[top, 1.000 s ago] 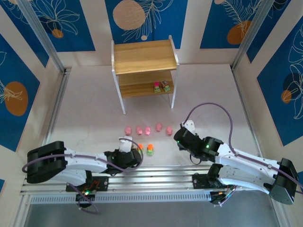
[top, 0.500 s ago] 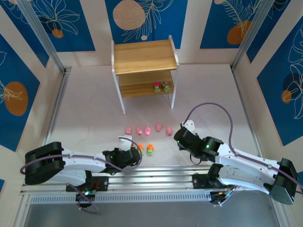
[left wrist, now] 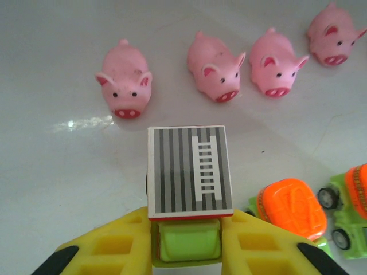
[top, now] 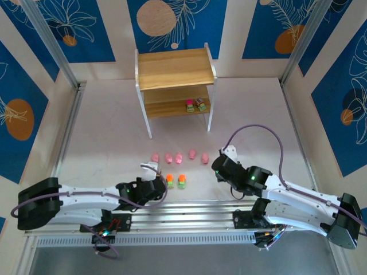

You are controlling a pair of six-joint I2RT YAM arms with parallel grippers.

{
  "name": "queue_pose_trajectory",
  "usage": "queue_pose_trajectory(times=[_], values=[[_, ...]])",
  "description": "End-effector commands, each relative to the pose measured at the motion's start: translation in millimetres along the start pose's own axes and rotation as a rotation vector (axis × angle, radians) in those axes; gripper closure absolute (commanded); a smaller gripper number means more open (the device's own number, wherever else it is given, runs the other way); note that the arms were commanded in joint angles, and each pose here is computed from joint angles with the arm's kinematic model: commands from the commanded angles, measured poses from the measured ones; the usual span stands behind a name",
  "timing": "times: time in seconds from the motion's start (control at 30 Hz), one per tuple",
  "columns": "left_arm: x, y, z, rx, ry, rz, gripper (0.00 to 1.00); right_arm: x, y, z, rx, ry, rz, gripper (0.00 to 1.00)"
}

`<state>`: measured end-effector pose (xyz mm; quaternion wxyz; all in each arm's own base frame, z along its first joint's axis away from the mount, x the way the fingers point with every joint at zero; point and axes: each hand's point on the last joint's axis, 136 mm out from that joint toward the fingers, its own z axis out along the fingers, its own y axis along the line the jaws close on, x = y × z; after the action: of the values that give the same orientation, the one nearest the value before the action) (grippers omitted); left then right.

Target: Place and organize the plastic toys onto the shelf

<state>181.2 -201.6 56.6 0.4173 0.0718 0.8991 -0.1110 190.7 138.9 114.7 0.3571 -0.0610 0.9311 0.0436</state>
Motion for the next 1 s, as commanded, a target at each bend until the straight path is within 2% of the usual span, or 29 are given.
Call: queue_pose_trajectory(times=[0.0, 0.3, 0.57, 0.97], values=[[-2, 8, -7, -0.011, 0.005, 0.045, 0.9, 1, -4, 0, 0.002, -0.014, 0.019, 0.84], [-28, 2, -28, 0.033, -0.019, 0.074, 0.91, 1, -6, -3, -0.007, -0.031, 0.03, 0.84], [-74, -16, -41, 0.067, -0.049, 0.099, 0.9, 1, -7, -5, -0.019, -0.045, 0.038, 0.84], [-149, -39, -22, 0.107, -0.064, 0.083, 0.9, 0, -9, -7, -0.037, -0.061, 0.052, 0.84]])
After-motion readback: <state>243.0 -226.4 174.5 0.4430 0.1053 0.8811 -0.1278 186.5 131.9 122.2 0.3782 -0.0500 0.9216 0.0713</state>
